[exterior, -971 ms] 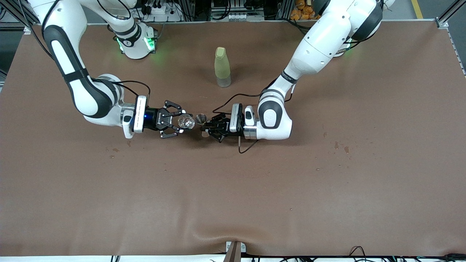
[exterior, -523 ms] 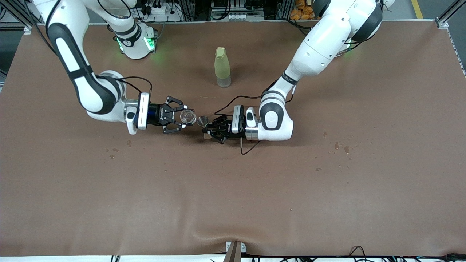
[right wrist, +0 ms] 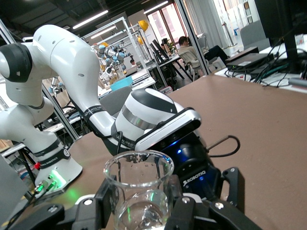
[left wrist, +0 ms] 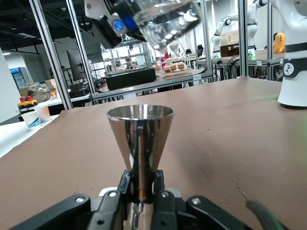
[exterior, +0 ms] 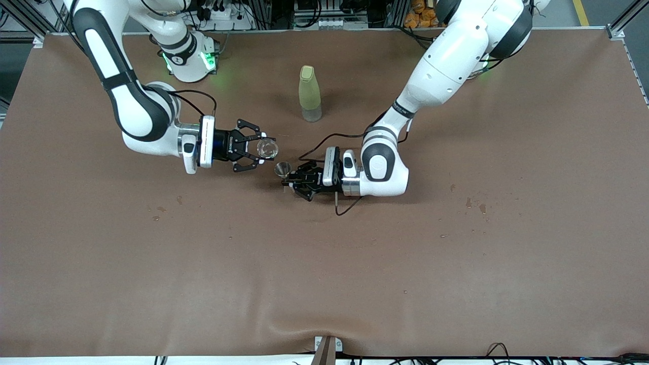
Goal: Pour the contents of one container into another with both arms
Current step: 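Move the beaker with the right gripper above the jigger's rim, then tilt the beaker with the right gripper, pouring liquid into the jigger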
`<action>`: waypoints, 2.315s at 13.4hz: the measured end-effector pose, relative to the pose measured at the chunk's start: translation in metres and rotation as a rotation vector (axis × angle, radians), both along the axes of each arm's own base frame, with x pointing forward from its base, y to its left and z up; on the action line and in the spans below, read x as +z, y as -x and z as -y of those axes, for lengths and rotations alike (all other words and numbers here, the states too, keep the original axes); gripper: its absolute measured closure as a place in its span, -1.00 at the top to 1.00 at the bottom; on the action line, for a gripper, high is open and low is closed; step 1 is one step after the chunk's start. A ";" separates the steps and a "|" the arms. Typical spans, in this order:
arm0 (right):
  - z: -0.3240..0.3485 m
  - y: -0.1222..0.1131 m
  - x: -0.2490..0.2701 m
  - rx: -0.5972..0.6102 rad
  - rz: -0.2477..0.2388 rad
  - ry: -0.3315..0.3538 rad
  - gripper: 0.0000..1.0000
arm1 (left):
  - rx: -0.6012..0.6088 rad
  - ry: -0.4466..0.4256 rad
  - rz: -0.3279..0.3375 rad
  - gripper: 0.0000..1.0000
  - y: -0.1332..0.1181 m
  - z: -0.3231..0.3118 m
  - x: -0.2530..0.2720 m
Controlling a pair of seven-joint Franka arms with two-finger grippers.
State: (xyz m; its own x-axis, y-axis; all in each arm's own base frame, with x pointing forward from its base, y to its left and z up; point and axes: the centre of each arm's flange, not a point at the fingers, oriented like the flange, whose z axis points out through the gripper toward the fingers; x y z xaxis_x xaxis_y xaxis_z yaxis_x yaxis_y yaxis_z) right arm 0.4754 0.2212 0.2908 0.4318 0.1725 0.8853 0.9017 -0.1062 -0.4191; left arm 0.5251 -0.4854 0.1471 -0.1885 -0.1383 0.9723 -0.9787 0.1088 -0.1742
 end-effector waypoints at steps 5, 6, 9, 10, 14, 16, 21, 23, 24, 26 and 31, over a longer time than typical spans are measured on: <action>-0.008 0.011 -0.007 0.006 -0.091 0.005 -0.01 | 0.015 0.009 -0.014 -0.58 0.001 0.001 -0.001; -0.010 0.013 -0.009 0.011 -0.098 0.006 -0.01 | 0.016 0.010 -0.015 -0.58 0.001 0.001 -0.001; -0.014 0.021 -0.017 0.020 -0.128 0.012 -0.01 | 0.017 0.010 -0.016 -0.58 0.001 0.001 -0.002; -0.013 0.023 -0.020 0.017 -0.149 0.013 -0.01 | 0.016 0.009 -0.017 -0.58 0.002 0.001 -0.002; -0.013 0.024 -0.027 -0.002 -0.242 0.012 -0.01 | 0.029 0.013 -0.027 -0.58 0.002 0.000 -0.003; -0.013 0.023 -0.027 -0.020 -0.299 0.009 -0.01 | 0.033 0.014 -0.032 -0.58 0.003 0.001 -0.003; -0.013 0.022 -0.031 -0.042 -0.362 0.001 -0.01 | 0.039 0.012 -0.048 -0.58 0.010 0.006 -0.009; -0.015 0.018 -0.037 -0.053 -0.379 -0.012 -0.01 | 0.043 0.008 -0.050 -0.58 0.011 0.006 -0.010; -0.016 0.016 -0.040 -0.063 -0.392 -0.024 -0.01 | 0.047 0.008 -0.053 -0.58 0.011 0.006 -0.011; -0.020 0.015 -0.048 -0.076 -0.416 -0.041 -0.01 | 0.052 0.007 -0.055 -0.58 0.011 0.006 -0.011; -0.024 0.016 -0.052 -0.089 -0.512 -0.045 -0.01 | 0.052 0.002 -0.062 -0.58 0.013 0.005 -0.016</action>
